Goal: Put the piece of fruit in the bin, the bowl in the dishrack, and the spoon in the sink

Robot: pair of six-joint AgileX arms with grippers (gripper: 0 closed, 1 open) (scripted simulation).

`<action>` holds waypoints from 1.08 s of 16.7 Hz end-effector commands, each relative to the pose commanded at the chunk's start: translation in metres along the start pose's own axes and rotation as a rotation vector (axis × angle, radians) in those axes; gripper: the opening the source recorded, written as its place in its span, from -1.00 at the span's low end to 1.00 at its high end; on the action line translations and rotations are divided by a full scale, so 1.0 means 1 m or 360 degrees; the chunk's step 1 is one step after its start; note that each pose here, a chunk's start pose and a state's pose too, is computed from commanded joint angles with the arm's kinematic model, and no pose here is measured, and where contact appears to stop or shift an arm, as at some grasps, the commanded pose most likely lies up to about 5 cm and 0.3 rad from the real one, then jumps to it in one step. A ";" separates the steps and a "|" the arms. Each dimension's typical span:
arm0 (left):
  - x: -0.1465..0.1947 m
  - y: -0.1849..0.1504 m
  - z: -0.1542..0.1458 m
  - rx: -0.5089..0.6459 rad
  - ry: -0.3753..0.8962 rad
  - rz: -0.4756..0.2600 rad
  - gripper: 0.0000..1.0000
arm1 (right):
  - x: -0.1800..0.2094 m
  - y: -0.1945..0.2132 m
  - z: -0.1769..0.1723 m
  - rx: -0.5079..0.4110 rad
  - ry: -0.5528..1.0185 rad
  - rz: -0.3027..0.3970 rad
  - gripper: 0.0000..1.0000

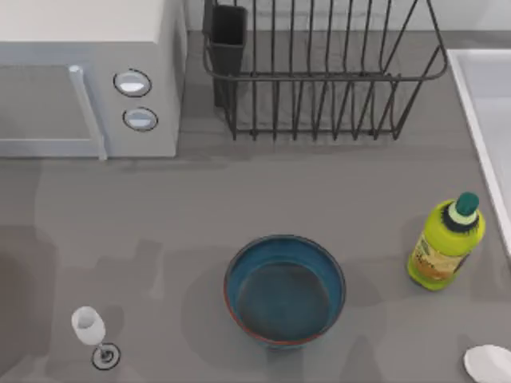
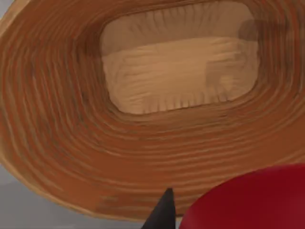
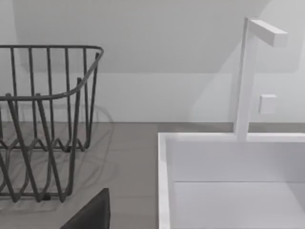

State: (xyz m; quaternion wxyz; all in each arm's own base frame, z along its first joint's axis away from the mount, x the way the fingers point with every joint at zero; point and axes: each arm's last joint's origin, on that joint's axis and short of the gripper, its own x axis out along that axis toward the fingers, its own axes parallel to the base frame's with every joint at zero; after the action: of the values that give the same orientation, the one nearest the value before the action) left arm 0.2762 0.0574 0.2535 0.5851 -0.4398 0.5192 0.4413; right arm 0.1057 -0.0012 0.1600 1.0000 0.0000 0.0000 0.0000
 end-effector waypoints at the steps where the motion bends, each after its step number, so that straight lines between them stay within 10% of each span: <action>1: -0.007 0.007 0.006 -0.0092 -0.0018 -0.0027 -1.00 | 0.000 0.000 0.000 0.0000 0.0000 0.0000 1.00; 18: 0.054 0.013 0.014 -0.0200 -0.0038 -0.0060 -1.00 | 0.000 0.000 0.000 0.0000 0.0000 0.0000 1.00</action>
State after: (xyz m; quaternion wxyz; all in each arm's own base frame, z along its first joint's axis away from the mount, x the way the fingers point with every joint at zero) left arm 0.2706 0.0771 0.1997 0.5707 -0.4800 0.4749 0.4673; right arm 0.1057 -0.0012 0.1600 1.0000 0.0000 0.0000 0.0000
